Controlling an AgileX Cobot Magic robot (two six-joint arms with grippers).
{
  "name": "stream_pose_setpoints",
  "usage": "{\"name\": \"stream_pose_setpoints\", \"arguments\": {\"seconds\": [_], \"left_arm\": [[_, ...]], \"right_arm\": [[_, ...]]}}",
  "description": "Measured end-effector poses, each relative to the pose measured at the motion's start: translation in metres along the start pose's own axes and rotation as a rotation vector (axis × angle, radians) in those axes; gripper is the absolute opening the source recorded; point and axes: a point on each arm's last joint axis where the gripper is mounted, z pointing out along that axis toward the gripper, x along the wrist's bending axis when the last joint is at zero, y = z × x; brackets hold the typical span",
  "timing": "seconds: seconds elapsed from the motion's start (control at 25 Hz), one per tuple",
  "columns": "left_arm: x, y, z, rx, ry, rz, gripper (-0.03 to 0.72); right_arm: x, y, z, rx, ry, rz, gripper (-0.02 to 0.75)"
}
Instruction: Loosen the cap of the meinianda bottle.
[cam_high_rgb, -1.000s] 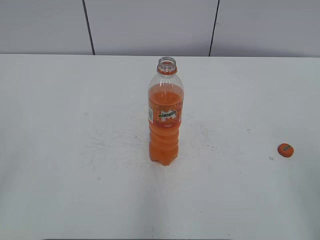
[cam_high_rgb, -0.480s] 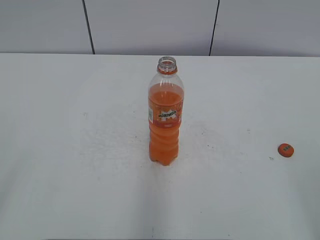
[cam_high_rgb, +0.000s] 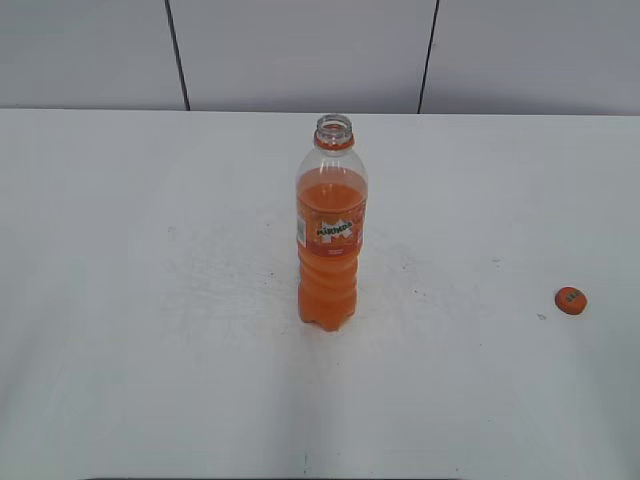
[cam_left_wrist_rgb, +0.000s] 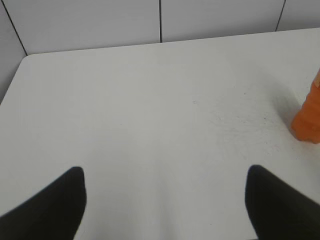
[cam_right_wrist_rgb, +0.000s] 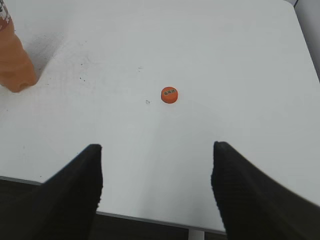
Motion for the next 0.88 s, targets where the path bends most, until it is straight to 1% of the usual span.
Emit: {"name": "stream_pose_setpoints", "arguments": {"seconds": [0.12, 0.4, 0.88], "left_arm": [[-0.0001, 0.0000, -0.0001, 0.000, 0.010, -0.003, 0.590], [-0.0007, 0.0001, -0.0006, -0.003, 0.079, -0.026, 0.590], [-0.0007, 0.0002, -0.0007, -0.005, 0.087, -0.028, 0.590]], "right_arm": [[0.0000, 0.0002, 0.0000, -0.002, -0.001, 0.000, 0.514], [-0.0005, 0.0003, 0.0000, -0.003, -0.005, -0.003, 0.514], [-0.0007, 0.0002, 0.0000, -0.002, -0.008, -0.004, 0.514]]}}
